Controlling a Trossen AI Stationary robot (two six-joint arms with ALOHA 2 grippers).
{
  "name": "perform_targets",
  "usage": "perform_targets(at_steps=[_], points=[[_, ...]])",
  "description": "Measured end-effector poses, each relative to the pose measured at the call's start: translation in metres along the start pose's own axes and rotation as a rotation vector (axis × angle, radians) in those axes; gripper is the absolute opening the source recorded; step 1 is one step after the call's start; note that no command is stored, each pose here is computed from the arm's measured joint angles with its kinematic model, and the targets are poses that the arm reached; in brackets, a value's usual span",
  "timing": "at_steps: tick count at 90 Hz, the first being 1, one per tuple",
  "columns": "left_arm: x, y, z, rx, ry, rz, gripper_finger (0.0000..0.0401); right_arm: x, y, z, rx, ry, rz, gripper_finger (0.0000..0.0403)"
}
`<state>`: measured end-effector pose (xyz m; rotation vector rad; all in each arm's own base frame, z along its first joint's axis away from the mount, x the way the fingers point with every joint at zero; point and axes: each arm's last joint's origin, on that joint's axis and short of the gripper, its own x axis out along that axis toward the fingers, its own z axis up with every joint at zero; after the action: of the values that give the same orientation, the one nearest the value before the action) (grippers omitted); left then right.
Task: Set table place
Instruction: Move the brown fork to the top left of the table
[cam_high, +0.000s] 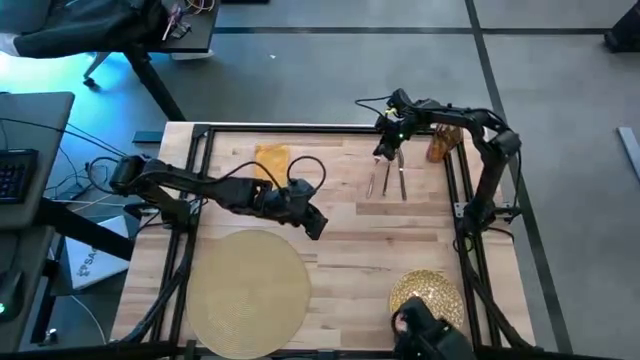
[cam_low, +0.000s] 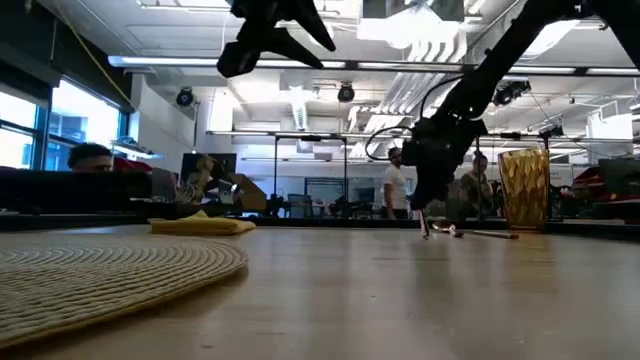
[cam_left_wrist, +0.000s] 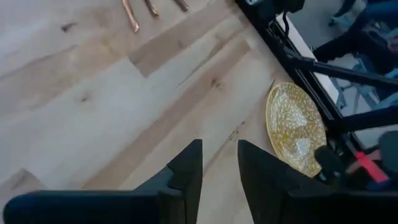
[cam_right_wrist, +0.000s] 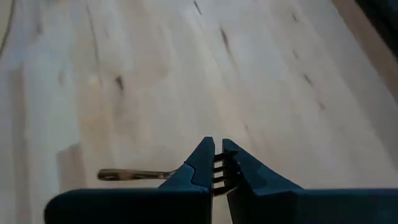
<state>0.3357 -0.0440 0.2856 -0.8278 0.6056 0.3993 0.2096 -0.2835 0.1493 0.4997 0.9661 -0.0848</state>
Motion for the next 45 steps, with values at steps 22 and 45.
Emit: perform_targets(at_steps=[22,45], points=[[-0.001,-0.002,-0.003,-0.064,-0.001,0.0,0.0085,-0.003,-0.012,-0.002,-0.067,0.034,-0.148,0.0042],[-0.002,-0.005,-0.008,-0.107,0.012,-0.009,0.0085,-0.005,-0.02,0.0,-0.101,0.068,-0.312,0.0153]])
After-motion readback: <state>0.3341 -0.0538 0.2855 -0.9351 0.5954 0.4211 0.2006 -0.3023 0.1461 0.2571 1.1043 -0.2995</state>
